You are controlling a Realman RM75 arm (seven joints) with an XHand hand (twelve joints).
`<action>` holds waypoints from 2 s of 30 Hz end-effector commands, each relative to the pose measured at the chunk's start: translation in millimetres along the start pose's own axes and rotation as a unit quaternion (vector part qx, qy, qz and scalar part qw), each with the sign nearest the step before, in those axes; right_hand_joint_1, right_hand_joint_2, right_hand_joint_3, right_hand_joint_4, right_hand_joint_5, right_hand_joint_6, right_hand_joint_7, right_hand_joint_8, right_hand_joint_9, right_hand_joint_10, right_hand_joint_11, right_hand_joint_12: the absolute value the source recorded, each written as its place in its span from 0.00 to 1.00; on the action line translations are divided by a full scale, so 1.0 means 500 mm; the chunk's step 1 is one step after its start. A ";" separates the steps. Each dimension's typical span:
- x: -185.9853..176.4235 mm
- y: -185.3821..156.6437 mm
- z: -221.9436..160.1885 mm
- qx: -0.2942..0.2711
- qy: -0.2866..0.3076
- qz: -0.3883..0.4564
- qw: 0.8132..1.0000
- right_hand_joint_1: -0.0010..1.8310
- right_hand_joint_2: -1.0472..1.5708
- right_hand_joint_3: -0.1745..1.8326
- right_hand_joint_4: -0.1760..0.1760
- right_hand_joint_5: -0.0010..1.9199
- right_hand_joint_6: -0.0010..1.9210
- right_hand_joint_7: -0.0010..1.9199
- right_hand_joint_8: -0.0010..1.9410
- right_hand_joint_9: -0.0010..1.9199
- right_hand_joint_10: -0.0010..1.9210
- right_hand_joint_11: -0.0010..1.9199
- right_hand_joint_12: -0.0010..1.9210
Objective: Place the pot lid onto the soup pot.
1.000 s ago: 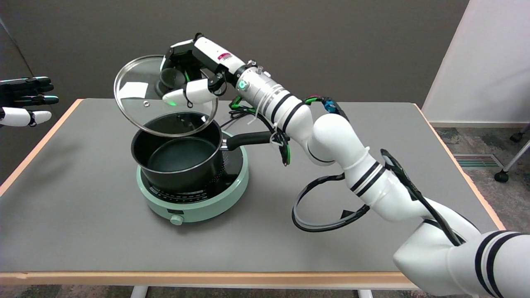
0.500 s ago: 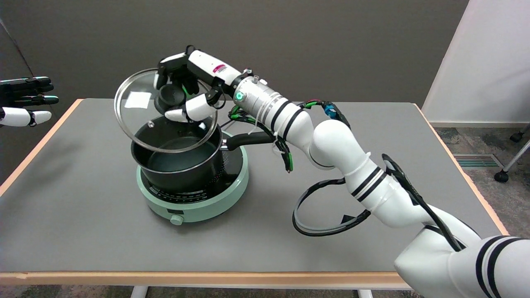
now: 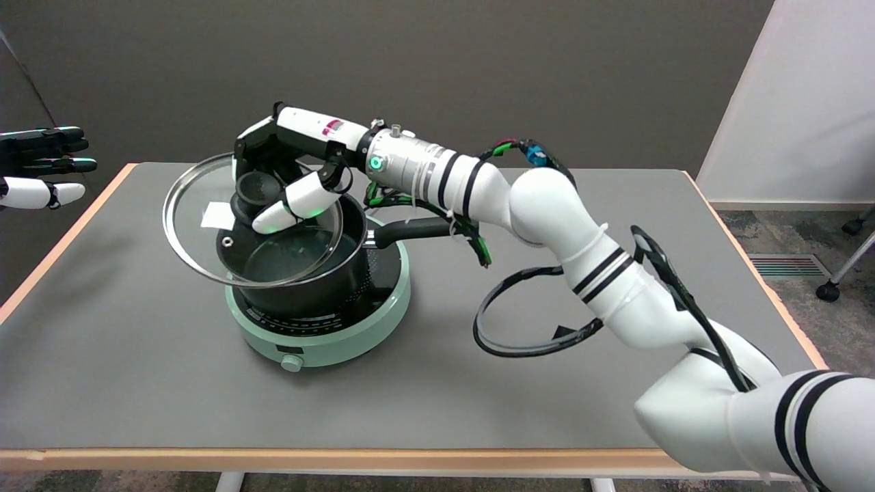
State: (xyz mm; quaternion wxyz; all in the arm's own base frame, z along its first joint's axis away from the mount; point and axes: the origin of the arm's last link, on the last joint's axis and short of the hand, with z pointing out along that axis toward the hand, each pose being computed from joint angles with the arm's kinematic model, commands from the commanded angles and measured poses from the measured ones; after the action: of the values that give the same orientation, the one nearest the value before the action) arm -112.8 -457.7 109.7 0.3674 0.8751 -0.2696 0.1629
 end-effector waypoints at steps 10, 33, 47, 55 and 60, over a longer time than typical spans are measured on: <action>0.065 -0.011 0.055 -0.021 -0.152 -0.021 0.988 0.74 0.72 0.43 0.60 0.37 0.54 0.44 0.73 0.40 0.99 0.34 1.00; 0.081 -0.010 0.096 -0.039 -0.165 -0.015 0.985 0.74 0.72 0.44 0.62 0.37 0.55 0.44 0.74 0.40 0.99 0.33 1.00; 0.075 0.022 0.103 -0.066 -0.185 -0.003 0.981 0.74 0.73 0.44 0.63 0.37 0.55 0.44 0.75 0.40 1.00 0.33 1.00; 0.082 0.029 0.108 -0.079 -0.187 -0.007 0.979 0.74 0.73 0.44 0.64 0.37 0.56 0.44 0.75 0.40 1.00 0.33 1.00; 0.081 0.031 0.113 -0.083 -0.188 -0.004 0.979 0.74 0.73 0.44 0.65 0.36 0.56 0.44 0.75 0.40 1.00 0.33 1.00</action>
State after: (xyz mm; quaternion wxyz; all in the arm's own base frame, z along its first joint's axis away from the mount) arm -82.5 -513.4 99.3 0.3688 0.8673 -0.3341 -0.0143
